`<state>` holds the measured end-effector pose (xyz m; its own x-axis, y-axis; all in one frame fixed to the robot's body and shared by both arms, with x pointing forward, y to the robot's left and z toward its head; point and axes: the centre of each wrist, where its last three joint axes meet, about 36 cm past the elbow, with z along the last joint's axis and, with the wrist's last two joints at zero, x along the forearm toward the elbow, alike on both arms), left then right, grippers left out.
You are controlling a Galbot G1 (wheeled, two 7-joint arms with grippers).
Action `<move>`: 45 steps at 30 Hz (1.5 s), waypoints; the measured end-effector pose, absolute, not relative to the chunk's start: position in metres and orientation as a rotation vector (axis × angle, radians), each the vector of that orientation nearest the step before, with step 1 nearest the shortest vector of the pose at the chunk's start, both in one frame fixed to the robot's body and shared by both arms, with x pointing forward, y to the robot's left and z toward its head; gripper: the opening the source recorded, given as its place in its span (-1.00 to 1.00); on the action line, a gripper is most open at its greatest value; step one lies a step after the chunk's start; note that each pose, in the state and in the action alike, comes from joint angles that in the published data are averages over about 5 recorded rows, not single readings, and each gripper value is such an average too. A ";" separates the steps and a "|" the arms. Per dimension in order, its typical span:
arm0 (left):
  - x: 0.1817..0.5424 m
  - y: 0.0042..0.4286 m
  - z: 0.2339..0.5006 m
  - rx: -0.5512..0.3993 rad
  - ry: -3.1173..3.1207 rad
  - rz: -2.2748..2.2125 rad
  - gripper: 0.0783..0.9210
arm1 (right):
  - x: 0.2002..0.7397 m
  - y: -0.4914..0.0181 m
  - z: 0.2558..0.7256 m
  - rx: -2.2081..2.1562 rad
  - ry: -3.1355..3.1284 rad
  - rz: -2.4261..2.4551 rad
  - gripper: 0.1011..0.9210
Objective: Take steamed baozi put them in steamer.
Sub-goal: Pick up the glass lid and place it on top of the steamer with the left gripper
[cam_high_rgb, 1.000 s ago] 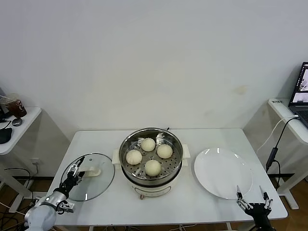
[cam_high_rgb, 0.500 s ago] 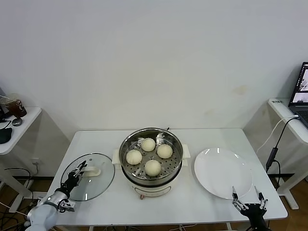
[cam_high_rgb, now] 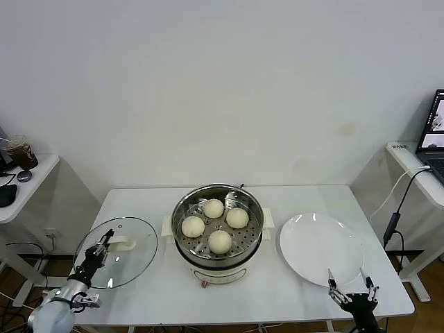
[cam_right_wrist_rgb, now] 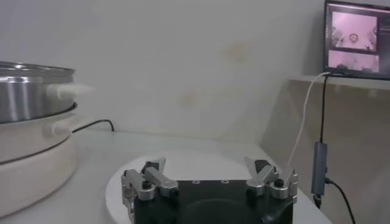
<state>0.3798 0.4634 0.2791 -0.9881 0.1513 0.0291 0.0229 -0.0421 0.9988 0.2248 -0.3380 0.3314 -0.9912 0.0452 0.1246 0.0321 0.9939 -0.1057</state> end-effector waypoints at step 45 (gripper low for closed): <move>0.414 0.167 0.465 0.323 2.128 1.976 -0.78 | 0.231 -0.282 0.294 0.068 -2.979 0.250 0.76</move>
<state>0.4138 0.1665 0.4646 -0.9518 0.3065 -0.0111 0.0115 0.0718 0.9974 0.2309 -0.2817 0.2943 -0.9876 -0.0323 0.1538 -0.0575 0.9851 -0.1620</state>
